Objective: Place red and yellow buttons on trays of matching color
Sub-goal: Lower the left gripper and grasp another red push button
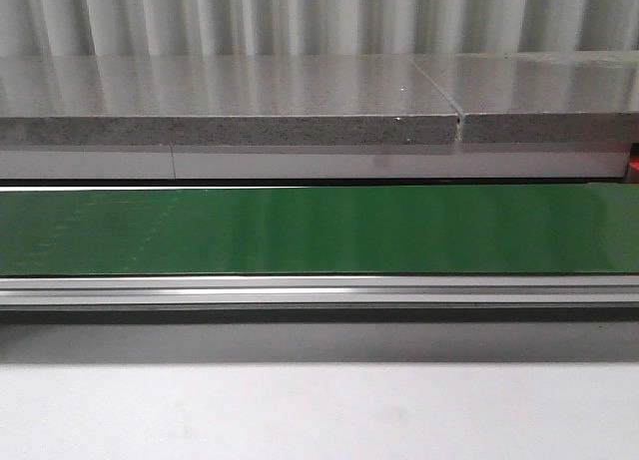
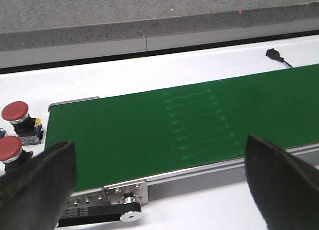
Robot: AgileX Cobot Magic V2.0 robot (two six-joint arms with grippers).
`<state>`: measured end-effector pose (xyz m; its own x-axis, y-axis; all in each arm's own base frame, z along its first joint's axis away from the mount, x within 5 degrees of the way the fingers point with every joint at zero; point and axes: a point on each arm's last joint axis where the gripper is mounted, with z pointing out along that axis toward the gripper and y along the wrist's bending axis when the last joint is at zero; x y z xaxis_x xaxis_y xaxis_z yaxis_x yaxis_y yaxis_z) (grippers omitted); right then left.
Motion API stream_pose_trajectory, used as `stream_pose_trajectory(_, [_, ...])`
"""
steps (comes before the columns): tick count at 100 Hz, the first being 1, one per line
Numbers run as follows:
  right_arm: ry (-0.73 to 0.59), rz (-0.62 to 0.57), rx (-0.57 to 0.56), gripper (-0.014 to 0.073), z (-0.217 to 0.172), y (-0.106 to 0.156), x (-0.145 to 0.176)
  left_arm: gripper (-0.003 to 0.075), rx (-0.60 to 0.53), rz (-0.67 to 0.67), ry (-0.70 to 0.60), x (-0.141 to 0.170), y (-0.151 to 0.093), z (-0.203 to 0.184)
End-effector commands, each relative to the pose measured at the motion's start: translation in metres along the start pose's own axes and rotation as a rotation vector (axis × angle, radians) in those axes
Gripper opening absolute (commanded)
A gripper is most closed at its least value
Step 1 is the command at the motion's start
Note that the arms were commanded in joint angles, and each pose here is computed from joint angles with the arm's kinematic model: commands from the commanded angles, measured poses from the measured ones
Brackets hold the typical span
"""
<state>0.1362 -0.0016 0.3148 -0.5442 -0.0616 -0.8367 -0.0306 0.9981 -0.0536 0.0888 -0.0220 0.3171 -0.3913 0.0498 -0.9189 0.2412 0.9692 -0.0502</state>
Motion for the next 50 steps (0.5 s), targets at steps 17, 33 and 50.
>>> stream_pose_trajectory(17, [-0.090, -0.015, 0.010, -0.0068, -0.006, -0.001, -0.013, 0.0605, -0.094, -0.173, -0.136, -0.019, 0.010, -0.001])
stream_pose_trajectory(33, [-0.090, -0.015, 0.010, -0.0068, -0.006, -0.001, -0.013, 0.0605, -0.189, -0.274, -0.079, -0.023, 0.026, 0.016])
stream_pose_trajectory(50, [-0.090, -0.015, 0.010, -0.0068, -0.006, -0.001, -0.013, 0.0605, -0.306, -0.414, 0.020, -0.028, 0.055, 0.045])
